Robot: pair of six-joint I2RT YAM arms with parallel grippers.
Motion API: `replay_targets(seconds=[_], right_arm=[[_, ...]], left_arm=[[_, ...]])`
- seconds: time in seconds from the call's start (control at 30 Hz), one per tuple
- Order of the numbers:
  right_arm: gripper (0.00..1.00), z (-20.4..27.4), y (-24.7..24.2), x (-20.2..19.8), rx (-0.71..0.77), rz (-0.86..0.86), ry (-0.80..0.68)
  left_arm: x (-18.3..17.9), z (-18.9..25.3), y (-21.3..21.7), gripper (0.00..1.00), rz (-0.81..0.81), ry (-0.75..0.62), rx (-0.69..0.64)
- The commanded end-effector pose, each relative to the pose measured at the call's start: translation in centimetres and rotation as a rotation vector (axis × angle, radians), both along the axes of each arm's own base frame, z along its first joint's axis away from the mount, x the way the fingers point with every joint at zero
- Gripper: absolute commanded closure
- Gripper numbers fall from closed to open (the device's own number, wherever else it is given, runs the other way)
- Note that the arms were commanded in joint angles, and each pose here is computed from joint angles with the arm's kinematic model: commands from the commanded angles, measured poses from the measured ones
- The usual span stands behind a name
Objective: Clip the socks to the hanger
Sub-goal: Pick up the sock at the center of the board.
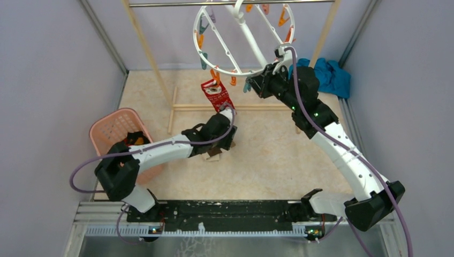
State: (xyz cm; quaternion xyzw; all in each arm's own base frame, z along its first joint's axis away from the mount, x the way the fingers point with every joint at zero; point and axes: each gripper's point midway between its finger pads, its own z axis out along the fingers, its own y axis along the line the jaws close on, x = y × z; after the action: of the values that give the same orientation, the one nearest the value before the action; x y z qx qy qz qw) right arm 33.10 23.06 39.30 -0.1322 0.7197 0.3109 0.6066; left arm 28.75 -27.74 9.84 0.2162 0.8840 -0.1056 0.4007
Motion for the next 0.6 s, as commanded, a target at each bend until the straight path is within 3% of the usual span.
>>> replay_targets(seconds=[0.0, 0.17, 0.57], right_arm=[[1.00, -0.8, -0.7, -0.9, -0.028, 0.001, 0.025], [1.00, -0.7, -1.4, -1.0, -0.035, -0.013, 0.023], [1.00, -1.2, -1.5, -1.0, -0.031, -0.008, 0.034]], left_arm=[[-0.1, -2.1, -1.5, 0.34, 0.011, -0.014, 0.139], [-0.9, -4.8, -2.9, 0.35, -0.007, 0.035, 0.180], [-1.7, -8.8, -1.5, 0.34, -0.015, 0.059, 0.230]])
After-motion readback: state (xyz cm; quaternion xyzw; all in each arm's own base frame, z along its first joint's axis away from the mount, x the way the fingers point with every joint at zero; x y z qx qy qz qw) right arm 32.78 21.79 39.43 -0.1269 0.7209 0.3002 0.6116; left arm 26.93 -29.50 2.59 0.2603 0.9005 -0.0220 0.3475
